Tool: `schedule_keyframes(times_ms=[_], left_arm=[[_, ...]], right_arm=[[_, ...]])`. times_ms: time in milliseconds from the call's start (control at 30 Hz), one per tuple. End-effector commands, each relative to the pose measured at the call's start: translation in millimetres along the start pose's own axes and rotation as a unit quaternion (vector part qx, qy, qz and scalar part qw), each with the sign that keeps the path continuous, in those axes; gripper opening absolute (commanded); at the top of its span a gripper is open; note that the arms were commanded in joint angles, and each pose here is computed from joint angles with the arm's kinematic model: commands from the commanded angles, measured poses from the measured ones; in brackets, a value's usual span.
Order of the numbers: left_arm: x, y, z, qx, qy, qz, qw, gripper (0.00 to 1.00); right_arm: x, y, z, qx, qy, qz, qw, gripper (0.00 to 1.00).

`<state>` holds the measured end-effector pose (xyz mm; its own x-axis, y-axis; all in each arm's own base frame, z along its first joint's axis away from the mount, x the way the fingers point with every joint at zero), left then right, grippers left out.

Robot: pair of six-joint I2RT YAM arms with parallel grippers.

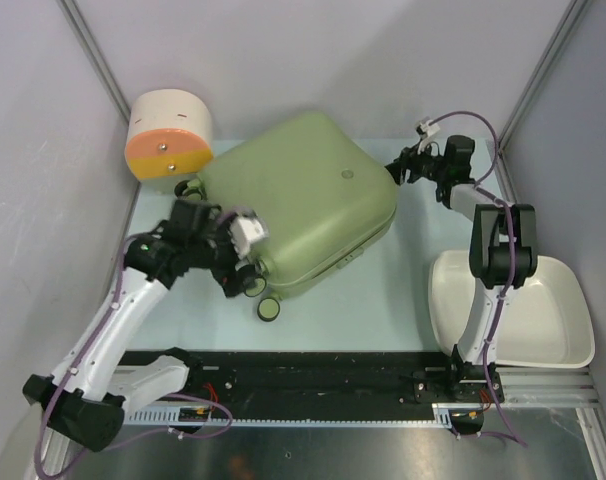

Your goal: Open, take out, and arrange the luggage

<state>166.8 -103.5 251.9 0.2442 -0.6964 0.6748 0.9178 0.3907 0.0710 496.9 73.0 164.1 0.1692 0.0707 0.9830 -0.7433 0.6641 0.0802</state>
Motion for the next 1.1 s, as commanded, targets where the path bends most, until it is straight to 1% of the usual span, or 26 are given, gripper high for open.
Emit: schedule_keyframes(times_ms=[0,33,67,100,133,167,200,233,267,300,333,400,467,500,533,667,767,800,833,867,900,933,967,1000,1033,1067], left_arm=[[34.6,17.6,40.6,-0.010,-0.130,0.165,0.978,1.00],[35.1,29.9,50.0,0.018,-0.148,0.199,0.969,1.00],[38.4,38.9,53.2,0.034,-0.165,0.217,0.961,1.00],[38.7,44.5,55.9,0.053,-0.173,0.268,0.946,1.00],[35.1,52.7,58.2,0.079,-0.177,0.300,0.934,1.00],[34.3,62.1,56.8,0.103,-0.182,0.326,0.922,1.00],[28.8,70.3,56.8,0.141,-0.178,0.388,0.893,1.00],[22.1,76.3,51.9,0.163,-0.169,0.423,0.875,1.00],[17.1,82.9,45.6,0.170,-0.162,0.449,0.862,1.00],[14.7,85.0,41.6,0.170,-0.161,0.482,0.845,1.00],[7.8,88.9,35.8,0.173,-0.157,0.505,0.831,1.00],[7.0,96.0,26.1,0.157,-0.168,0.531,0.816,1.00],[8.5,98.3,15.9,0.127,-0.182,0.537,0.814,1.00],[7.9,100.2,9.8,0.116,-0.183,0.548,0.808,1.00],[5.8,100.8,4.0,0.108,-0.181,0.551,0.808,1.00],[10.9,105.5,-13.6,0.068,-0.191,0.538,0.818,1.00],[15.2,100.4,-33.2,0.031,-0.185,0.516,0.836,0.99],[20.9,95.7,-42.1,0.012,-0.185,0.501,0.845,0.98],[22.2,95.8,-50.1,0.002,-0.178,0.497,0.849,0.97],[27.0,92.0,-57.9,-0.010,-0.171,0.486,0.857,0.97],[33.2,95.8,-60.2,-0.012,-0.177,0.475,0.862,0.97],[33.2,99.7,-70.3,-0.019,-0.165,0.476,0.864,0.97],[37.8,100.7,-75.3,-0.025,-0.163,0.462,0.871,0.97],[49.2,107.9,-73.1,-0.023,-0.174,0.444,0.879,0.97],[47.9,116.4,-84.6,-0.025,-0.163,0.438,0.884,0.96],[51.9,122.3,-87.0,-0.025,-0.165,0.429,0.888,0.96]], right_arm=[[46.4,-8.9,20.7,-0.062,0.021,-0.056,0.996,0.65],[48.4,-12.7,20.9,-0.076,0.026,-0.064,0.995,0.66],[46.4,-14.8,18.4,-0.080,0.030,-0.094,0.992,0.67],[49.2,-17.4,15.8,-0.082,0.036,-0.113,0.990,0.68],[49.0,-17.9,12.7,-0.075,0.037,-0.131,0.988,0.68],[35.5,-17.7,3.9,-0.063,0.050,-0.157,0.984,0.70],[37.0,-15.6,-1.3,-0.055,0.054,-0.181,0.980,0.70],[31.1,-12.5,-6.1,-0.040,0.060,-0.196,0.978,0.70],[24.2,-12.6,-8.7,-0.032,0.066,-0.209,0.975,0.70],[11.1,2.2,-22.4,-0.011,0.089,-0.231,0.969,0.70],[6.1,10.2,-27.3,0.006,0.097,-0.240,0.966,0.70],[-4.8,26.3,-33.9,0.030,0.116,-0.263,0.957,0.70],[-19.7,42.7,-31.2,0.061,0.131,-0.293,0.945,0.69],[-22.2,50.0,-29.7,0.077,0.132,-0.301,0.941,0.68],[-30.9,64.5,-21.7,0.108,0.137,-0.330,0.928,0.67],[-43.9,88.9,5.7,0.134,0.153,-0.364,0.909,0.61],[-54.1,105.8,31.0,0.137,0.168,-0.382,0.898,0.59],[-52.7,109.8,37.4,0.137,0.168,-0.377,0.900,0.59],[-46.6,113.5,45.9,0.141,0.163,-0.356,0.909,0.59],[-53.6,122.1,55.8,0.140,0.177,-0.371,0.901,0.59],[-55.3,125.8,62.0,0.139,0.182,-0.372,0.900,0.59],[-50.1,127.3,70.4,0.136,0.178,-0.367,0.903,0.59],[-58.8,134.1,80.5,0.132,0.191,-0.377,0.896,0.59],[-60.2,136.6,85.9,0.129,0.193,-0.378,0.896,0.59],[-60.6,138.0,92.4,0.124,0.193,-0.378,0.897,0.59],[-62.8,144.6,100.7,0.120,0.195,-0.372,0.899,0.59]])
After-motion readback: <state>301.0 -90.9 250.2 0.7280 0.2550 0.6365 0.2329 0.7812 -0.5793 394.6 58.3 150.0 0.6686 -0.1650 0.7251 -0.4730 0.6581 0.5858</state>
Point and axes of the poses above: each gripper's point midway between its finger pads, its own z axis back along the fingers, its own y axis along the line the jaws close on, x = y × z, the point moved 8 cm from there along z, back along the fingers, and after that the axes turned 4 degrees about z, right-handed, at the moved point
